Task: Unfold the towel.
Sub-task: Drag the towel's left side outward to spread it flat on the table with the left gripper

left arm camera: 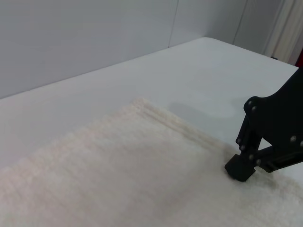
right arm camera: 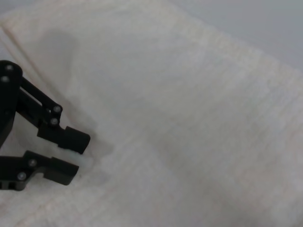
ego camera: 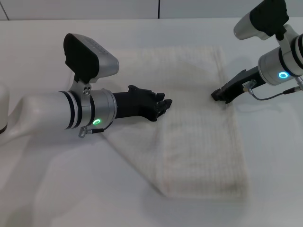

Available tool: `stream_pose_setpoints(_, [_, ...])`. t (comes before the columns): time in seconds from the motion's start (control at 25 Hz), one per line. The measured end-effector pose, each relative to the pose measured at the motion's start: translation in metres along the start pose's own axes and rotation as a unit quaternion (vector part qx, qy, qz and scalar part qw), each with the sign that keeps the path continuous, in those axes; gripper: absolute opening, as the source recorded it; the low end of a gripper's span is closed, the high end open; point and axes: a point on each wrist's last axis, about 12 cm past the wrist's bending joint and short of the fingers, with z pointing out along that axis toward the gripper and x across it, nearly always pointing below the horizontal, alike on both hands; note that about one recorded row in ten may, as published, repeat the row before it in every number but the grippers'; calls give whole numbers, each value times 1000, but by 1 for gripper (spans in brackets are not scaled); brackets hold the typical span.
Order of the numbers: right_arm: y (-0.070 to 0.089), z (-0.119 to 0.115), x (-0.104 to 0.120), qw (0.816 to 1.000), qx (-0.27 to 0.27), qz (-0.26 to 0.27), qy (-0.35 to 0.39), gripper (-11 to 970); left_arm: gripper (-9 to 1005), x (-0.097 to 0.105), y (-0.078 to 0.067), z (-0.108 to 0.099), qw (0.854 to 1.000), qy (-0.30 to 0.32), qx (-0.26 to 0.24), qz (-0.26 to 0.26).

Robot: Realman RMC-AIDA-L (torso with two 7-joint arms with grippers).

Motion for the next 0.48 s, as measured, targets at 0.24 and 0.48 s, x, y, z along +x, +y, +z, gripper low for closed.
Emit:
stream_pose_setpoints(0.24, [0,1,1,1000,-1,0,1,-1,185,1,-1,1,1000,4,3,7])
stream_pose_setpoints(0.48, [0,1,1,1000,1,0,1,-1,101,1,-3,1,1000,6,7,11])
